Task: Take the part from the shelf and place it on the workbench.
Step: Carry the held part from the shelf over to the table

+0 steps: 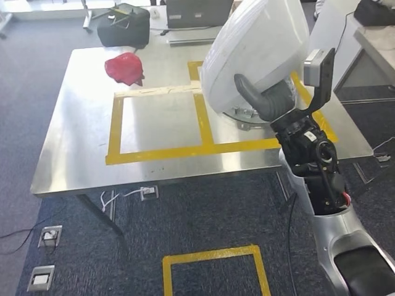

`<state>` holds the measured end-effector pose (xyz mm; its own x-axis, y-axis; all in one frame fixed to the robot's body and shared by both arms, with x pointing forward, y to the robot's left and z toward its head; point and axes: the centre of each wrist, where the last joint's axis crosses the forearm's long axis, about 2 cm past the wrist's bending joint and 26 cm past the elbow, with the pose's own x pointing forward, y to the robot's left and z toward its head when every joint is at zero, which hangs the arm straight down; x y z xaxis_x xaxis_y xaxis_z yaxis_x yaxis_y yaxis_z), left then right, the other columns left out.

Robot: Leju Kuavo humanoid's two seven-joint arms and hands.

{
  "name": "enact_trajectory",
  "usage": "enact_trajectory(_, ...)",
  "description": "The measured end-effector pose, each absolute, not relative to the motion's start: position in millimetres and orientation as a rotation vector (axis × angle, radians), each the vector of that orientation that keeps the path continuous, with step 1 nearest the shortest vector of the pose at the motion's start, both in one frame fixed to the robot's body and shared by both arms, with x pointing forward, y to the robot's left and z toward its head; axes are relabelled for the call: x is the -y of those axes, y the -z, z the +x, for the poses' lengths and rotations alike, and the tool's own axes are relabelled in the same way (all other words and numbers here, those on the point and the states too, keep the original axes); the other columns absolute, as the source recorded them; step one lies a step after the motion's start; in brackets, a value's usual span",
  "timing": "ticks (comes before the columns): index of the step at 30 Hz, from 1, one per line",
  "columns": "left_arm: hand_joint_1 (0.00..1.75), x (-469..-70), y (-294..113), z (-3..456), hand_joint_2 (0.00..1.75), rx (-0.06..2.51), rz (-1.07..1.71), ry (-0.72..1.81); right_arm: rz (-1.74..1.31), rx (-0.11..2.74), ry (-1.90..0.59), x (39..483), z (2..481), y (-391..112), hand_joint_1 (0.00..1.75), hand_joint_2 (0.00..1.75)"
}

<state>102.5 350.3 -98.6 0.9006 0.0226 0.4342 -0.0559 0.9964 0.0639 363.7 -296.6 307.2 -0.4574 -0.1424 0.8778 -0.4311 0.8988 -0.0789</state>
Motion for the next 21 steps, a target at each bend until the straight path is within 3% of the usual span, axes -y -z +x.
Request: enact_trajectory(21, 0.00, -349.0, 98.6, 103.1, 0.00, 0.451, 0.073, -0.041, 0.416, 2.052, -0.360, 296.4, 362.7, -310.4, 1.75, 1.75)
